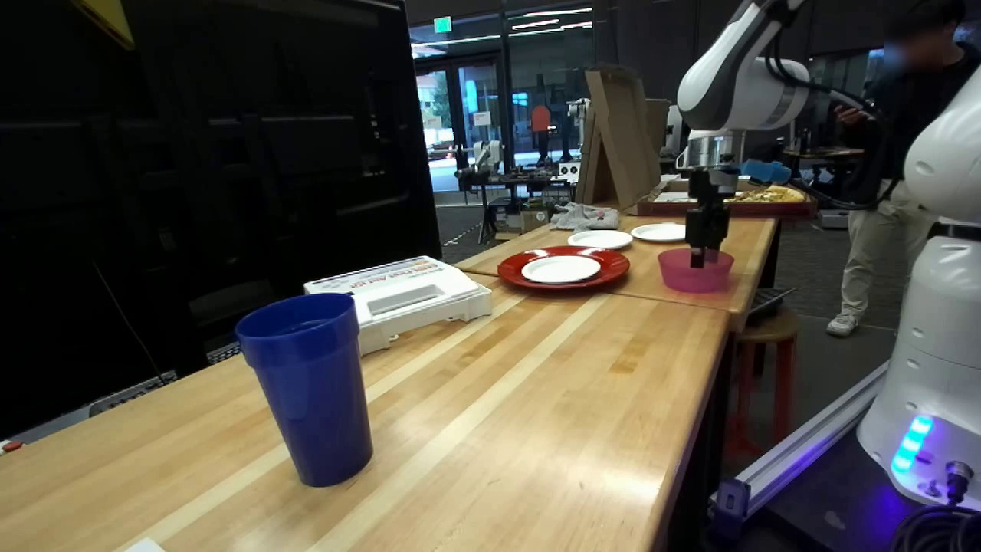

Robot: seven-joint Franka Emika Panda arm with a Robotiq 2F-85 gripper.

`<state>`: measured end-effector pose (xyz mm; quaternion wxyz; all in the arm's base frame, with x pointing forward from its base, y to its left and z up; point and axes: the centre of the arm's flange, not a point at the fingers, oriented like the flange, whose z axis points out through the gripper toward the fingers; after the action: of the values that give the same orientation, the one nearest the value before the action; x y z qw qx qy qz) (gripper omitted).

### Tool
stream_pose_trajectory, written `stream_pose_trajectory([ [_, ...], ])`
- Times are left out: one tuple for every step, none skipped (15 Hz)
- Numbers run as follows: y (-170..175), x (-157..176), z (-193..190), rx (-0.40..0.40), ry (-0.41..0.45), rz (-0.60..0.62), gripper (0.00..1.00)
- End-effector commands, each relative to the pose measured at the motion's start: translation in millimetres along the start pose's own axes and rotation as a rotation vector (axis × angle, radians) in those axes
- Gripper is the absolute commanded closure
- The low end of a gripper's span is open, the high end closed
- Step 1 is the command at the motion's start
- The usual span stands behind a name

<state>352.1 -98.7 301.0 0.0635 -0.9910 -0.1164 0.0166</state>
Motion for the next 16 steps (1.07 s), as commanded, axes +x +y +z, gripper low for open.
stream_pose_trajectory([
  [-14,-29,13,0.002,0.029,-0.016,0.55],
  [-14,-30,12,-0.002,0.033,-0.017,0.65],
  [-14,-30,11,-0.005,0.036,-0.017,0.72],
  [-15,-30,10,-0.012,0.041,-0.016,0.79],
  [-15,-30,9,-0.014,0.044,-0.013,0.88],
  [-15,-31,6,-0.016,0.048,-0.01,0.94],
  [-16,-31,4,-0.018,0.05,-0.006,0.99],
  [-16,-32,3,-0.021,0.052,-0.005,1.0],
  [-16,-32,1,-0.026,0.053,-0.004,1.0],
  [-17,-32,-1,-0.031,0.057,-0.003,1.0],
  [-17,-32,-3,-0.035,0.06,-0.001,0.99],
  [-18,-32,-5,-0.036,0.063,-0.001,0.99],
  [-18,-31,-6,-0.036,0.065,0.003,0.99],
  [-19,-31,-8,-0.038,0.066,0.004,0.99],
  [-19,-31,-10,-0.041,0.067,0.008,0.99],
  [-20,-31,-13,-0.044,0.068,0.008,0.99],
])
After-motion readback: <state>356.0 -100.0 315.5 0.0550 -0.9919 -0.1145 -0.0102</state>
